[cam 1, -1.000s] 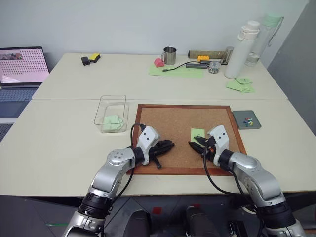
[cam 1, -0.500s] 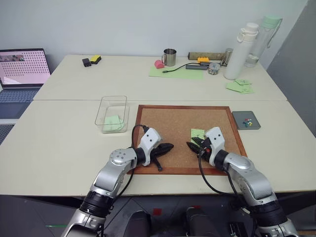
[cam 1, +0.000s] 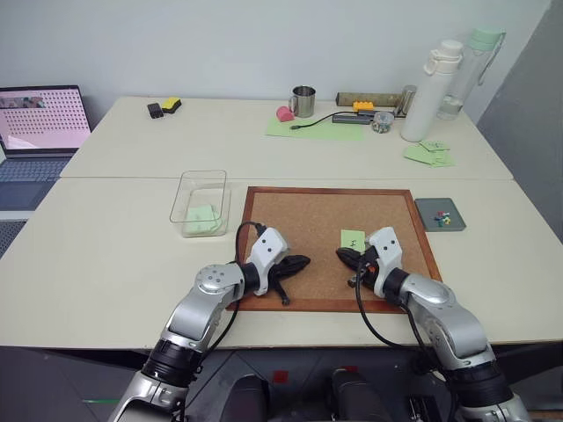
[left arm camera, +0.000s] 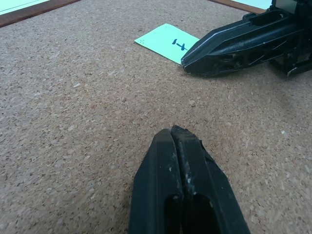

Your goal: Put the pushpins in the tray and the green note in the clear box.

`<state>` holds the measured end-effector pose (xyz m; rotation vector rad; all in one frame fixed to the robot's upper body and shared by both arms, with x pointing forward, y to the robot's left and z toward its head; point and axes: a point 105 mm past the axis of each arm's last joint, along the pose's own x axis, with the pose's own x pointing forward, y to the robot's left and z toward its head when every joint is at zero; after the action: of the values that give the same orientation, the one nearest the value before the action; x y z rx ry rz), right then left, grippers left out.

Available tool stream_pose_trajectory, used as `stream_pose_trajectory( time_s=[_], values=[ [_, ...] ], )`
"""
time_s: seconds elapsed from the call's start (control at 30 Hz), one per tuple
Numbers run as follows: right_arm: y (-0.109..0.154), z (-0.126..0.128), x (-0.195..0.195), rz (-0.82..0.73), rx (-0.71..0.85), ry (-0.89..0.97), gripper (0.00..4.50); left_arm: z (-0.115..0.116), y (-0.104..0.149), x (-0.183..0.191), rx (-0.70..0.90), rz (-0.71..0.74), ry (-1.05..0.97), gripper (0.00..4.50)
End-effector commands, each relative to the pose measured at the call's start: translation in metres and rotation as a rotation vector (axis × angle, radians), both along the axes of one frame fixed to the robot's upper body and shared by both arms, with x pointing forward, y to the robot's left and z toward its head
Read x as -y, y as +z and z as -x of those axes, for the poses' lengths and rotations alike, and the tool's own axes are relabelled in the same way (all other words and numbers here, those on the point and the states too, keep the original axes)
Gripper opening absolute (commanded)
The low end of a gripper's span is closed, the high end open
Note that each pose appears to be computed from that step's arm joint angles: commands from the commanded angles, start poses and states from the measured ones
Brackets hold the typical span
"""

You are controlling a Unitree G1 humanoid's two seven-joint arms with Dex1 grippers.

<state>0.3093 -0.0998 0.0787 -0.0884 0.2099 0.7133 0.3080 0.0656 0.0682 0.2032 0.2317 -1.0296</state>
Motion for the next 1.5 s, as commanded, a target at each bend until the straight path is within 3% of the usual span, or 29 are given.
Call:
stream_pose_trajectory(
  time_s=[0.03, 0.2, 0.33, 0.57, 0.77, 0.97, 1.37, 1.4, 1.5],
  values=[
    [0.051, 0.007, -0.006, -0.045, 0.159, 0.056, 0.01, 0.006, -0.016, -0.001, -0.058, -0.038, -0.013, 0.00],
    [0.063, 0.009, 0.000, 0.040, 0.218, 0.079, 0.01, 0.006, -0.014, -0.001, -0.061, -0.021, -0.012, 0.00],
    [0.066, 0.011, 0.004, 0.170, 0.279, 0.133, 0.01, -0.003, 0.012, 0.006, -0.073, 0.133, 0.018, 0.00],
    [0.070, 0.020, 0.011, 0.385, 0.396, 0.271, 0.00, -0.005, 0.079, 0.010, -0.241, 0.455, -0.062, 1.21],
    [0.075, 0.033, 0.007, 0.579, 0.555, 0.464, 0.00, -0.008, 0.091, 0.019, -0.438, 0.541, -0.074, 2.40],
    [0.086, 0.043, -0.004, 0.734, 0.745, 0.649, 0.00, 0.006, 0.099, 0.031, -0.597, 0.616, -0.173, 2.40],
    [0.102, 0.043, -0.022, 0.775, 0.904, 0.766, 0.00, 0.008, 0.100, 0.039, -0.585, 0.652, -0.175, 2.40],
    [0.103, 0.043, -0.023, 0.774, 0.909, 0.768, 0.00, 0.007, 0.101, 0.039, -0.582, 0.658, -0.174, 2.04],
    [0.103, 0.043, -0.024, 0.774, 0.917, 0.776, 0.00, 0.007, 0.104, 0.039, -0.575, 0.674, -0.180, 1.52]
  ],
)
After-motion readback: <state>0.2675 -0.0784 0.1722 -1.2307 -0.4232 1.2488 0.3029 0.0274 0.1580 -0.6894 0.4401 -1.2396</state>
